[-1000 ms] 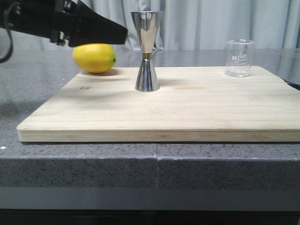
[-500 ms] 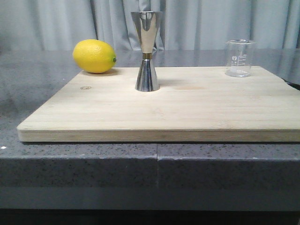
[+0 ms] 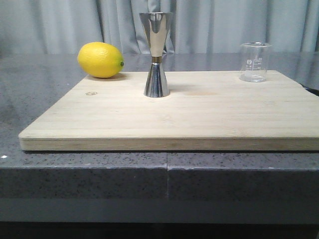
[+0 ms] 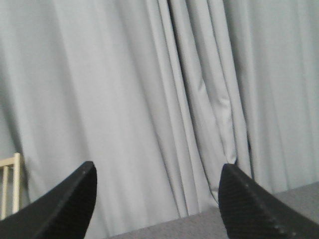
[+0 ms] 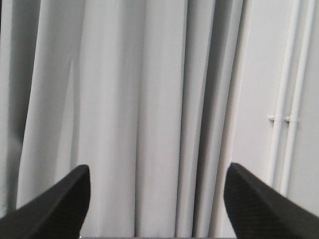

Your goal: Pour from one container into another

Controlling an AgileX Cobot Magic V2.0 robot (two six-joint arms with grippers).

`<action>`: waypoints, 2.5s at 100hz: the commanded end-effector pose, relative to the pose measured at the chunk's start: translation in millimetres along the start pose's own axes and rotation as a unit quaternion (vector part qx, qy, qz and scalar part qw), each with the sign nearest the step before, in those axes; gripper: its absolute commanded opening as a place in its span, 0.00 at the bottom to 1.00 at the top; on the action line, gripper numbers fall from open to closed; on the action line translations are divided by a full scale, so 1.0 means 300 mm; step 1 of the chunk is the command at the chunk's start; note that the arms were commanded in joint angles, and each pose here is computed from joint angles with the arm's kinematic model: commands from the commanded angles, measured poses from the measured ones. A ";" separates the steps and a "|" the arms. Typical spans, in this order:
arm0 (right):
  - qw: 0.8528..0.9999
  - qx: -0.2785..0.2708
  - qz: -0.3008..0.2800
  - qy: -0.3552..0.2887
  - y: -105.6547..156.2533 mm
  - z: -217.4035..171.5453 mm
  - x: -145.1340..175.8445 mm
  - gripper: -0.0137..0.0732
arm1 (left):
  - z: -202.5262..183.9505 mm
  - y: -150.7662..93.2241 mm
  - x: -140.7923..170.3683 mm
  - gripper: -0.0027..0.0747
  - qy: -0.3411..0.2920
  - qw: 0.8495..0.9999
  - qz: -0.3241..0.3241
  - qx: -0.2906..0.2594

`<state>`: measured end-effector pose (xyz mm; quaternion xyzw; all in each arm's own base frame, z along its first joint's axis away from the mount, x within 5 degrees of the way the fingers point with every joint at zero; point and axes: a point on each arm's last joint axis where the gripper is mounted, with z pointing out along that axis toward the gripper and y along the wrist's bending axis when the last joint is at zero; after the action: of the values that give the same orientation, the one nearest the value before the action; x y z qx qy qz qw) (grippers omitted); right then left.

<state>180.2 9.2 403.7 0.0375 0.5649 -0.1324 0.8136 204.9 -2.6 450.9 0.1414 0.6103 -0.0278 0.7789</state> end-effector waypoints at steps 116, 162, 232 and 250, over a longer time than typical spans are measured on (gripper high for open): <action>0.998 -0.066 0.000 0.005 -0.186 -0.555 0.234 0.74 | -0.566 -0.283 0.490 0.66 0.020 0.991 -0.127 -0.031; 0.997 -0.071 -0.004 0.031 -0.171 -0.561 0.301 0.44 | -0.568 -0.290 0.513 0.52 0.029 0.991 -0.131 -0.025; 0.996 -0.071 0.021 0.043 -0.170 -0.562 0.306 0.08 | -0.568 -0.292 0.512 0.01 0.028 0.991 -0.131 -0.021; 0.992 -0.089 0.066 0.060 -0.158 -0.565 0.314 0.08 | -0.567 -0.297 0.510 0.01 0.025 0.991 -0.131 -0.013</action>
<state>48.2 -17.8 251.9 0.0137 0.6303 -0.0362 0.7753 64.8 -22.3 240.8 0.0529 0.6582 -0.0928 0.7452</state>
